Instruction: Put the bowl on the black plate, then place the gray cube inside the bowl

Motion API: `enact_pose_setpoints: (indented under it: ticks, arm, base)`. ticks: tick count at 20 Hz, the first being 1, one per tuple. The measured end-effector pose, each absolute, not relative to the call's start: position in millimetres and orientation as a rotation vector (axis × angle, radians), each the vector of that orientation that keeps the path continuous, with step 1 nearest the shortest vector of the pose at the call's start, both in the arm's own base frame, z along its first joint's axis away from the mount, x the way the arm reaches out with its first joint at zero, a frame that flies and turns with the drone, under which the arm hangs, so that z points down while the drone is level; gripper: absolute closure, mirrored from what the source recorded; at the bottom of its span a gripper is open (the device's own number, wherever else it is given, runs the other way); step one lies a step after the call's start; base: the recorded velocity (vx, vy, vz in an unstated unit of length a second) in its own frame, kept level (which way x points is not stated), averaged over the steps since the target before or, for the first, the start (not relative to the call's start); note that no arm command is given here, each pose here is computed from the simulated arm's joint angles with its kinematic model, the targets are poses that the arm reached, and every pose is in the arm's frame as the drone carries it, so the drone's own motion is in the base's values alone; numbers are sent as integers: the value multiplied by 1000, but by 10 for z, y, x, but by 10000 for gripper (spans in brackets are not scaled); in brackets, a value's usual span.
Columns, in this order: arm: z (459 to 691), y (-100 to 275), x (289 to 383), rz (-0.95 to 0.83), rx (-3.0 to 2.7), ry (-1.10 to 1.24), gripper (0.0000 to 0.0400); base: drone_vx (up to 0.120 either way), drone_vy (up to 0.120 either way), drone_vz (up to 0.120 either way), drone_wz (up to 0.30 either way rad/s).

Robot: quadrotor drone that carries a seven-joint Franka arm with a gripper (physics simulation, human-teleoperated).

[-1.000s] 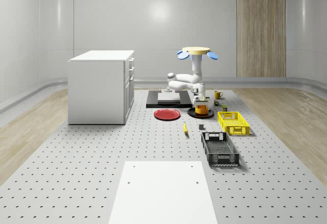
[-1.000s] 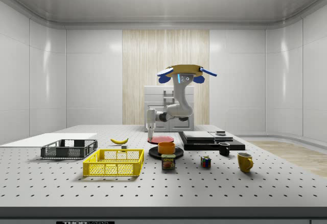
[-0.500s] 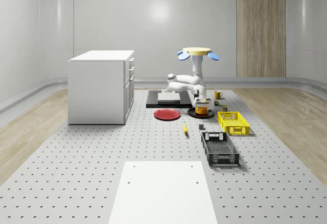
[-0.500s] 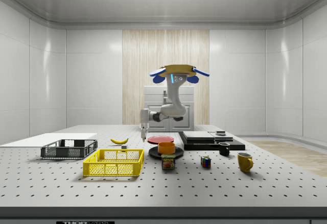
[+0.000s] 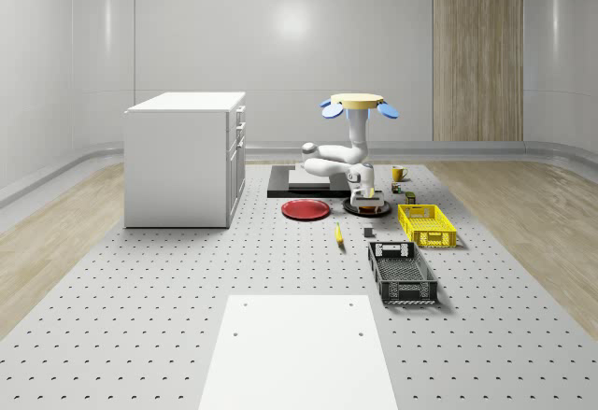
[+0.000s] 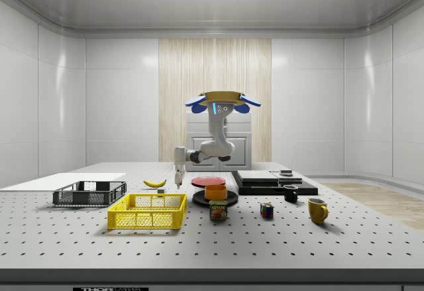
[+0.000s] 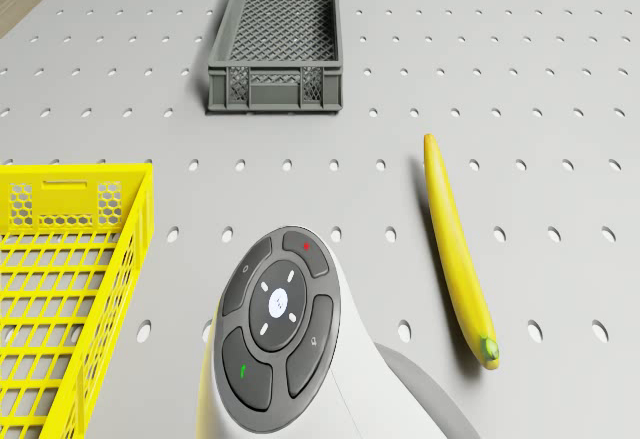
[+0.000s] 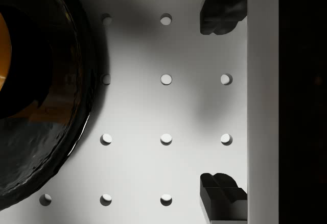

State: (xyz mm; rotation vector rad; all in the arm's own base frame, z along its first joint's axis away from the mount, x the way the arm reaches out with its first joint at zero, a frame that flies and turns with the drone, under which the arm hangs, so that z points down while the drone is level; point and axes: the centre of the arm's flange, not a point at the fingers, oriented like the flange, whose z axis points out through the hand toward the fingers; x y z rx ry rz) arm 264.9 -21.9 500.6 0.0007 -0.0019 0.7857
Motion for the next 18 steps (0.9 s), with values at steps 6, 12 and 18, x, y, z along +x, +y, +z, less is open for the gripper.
enact_pose_setpoints:
  ticks: [6,12,18]
  arm:
    - [5006,-219,2649,786,1,-2,0]
    - [5006,-219,2649,786,1,-2,0]
    - [5006,-219,2649,786,1,-2,0]
  base:
    - [120,-27,0,0]
    - [120,-7,0,0]
    - [120,-20,0,0]
